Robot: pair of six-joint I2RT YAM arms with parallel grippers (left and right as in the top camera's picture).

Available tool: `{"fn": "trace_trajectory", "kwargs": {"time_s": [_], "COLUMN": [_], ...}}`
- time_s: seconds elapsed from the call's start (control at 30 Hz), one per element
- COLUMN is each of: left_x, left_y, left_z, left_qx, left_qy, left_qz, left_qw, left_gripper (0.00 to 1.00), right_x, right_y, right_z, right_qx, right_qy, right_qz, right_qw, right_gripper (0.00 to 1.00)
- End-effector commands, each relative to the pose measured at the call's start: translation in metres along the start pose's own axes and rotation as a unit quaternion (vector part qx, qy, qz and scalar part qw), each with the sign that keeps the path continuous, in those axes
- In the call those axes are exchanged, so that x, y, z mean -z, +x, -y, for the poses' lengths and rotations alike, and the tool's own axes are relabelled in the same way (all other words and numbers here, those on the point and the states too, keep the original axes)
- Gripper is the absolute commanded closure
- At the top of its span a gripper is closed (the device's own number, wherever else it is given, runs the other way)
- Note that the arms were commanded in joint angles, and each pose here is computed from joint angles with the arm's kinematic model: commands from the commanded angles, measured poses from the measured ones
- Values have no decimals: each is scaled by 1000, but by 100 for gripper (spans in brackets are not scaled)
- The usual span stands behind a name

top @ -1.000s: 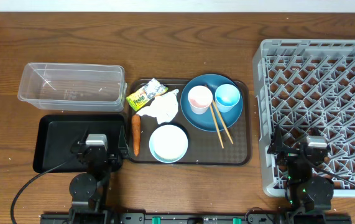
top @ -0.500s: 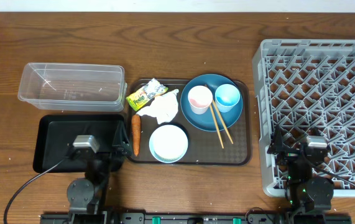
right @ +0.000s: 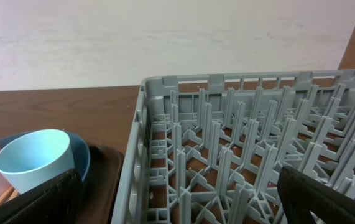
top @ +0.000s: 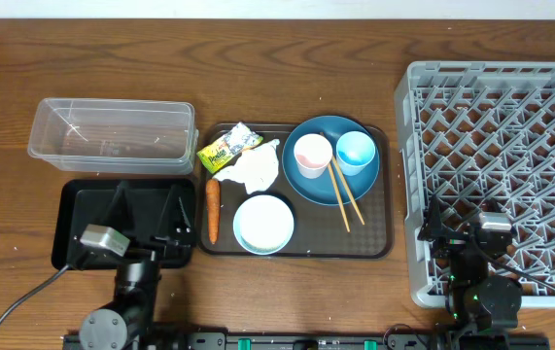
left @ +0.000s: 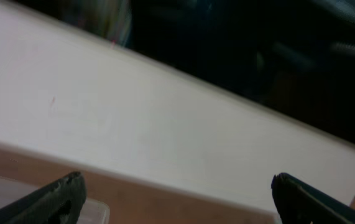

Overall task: Sort waste into correct bins and load items into the dishwasher rack
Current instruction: 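Move the left gripper over the yellow Pandan wrapper on the tray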

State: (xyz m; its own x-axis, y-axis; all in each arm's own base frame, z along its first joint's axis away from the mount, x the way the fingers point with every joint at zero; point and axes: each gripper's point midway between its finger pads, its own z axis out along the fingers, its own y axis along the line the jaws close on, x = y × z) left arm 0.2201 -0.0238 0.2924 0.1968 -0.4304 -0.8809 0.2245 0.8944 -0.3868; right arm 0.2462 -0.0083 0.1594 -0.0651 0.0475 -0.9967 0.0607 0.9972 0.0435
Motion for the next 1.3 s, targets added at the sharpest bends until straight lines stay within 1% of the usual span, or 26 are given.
{"fn": "trace_trajectory", "kwargs": {"time_s": [0.0, 0.2, 0.3, 0.37, 0.47, 0.6, 0.67, 0.8, 1.03, 1.1, 1.17, 1.2, 1.27], "left_x": [1, -14, -28, -39, -57, -84, -103, -136, -150, -161, -165, -164, -157], "left_y": [-26, -57, -60, -53, -31, 5, 16, 31, 60, 65, 74, 78, 88], "left_z": [6, 18, 16, 11, -1, -10, -10, -8, -11, -2, 11, 12, 0], "left_qx": [3, 7, 9, 11, 16, 20, 20, 18, 29, 43, 59, 62, 85], "left_qy": [-24, -55, -82, -105, -142, -174, -177, -176, -172, -142, -109, -109, -173], "left_qz": [-10, -74, -121, -165, -244, -349, -378, -405, -436, -436, -448, -454, -456], "left_qw": [1000, 996, 989, 981, 959, 921, 908, 897, 883, 888, 885, 882, 869], "left_gripper": [2, 2, 2, 2, 2, 2, 2, 2, 2, 2, 2, 2, 1], "right_x": [0, 0, 0, 0, 0, 0, 0, 0, 0, 0, 0, 0, 0], "right_y": [1, 1, 1, 1, 1, 1, 1, 1, 1, 1, 1, 1, 1], "right_z": [0, 0, 0, 0, 0, 0, 0, 0, 0, 0, 0, 0, 0], "right_qx": [-3, -3, -3, -3, -3, -3, -3, -3, -3, -3, -3, -3, -3], "right_qy": [0, 0, 0, 0, 0, 0, 0, 0, 0, 0, 0, 0, 0], "right_qz": [-1, -1, -1, -1, -1, -1, -1, -1, -1, -1, -1, -1, -1], "right_qw": [1000, 1000, 1000, 1000, 1000, 1000, 1000, 1000, 1000, 1000, 1000, 1000, 1000], "right_gripper": [1, 1, 1, 1, 1, 1, 1, 1, 1, 1, 1, 1, 1]}}
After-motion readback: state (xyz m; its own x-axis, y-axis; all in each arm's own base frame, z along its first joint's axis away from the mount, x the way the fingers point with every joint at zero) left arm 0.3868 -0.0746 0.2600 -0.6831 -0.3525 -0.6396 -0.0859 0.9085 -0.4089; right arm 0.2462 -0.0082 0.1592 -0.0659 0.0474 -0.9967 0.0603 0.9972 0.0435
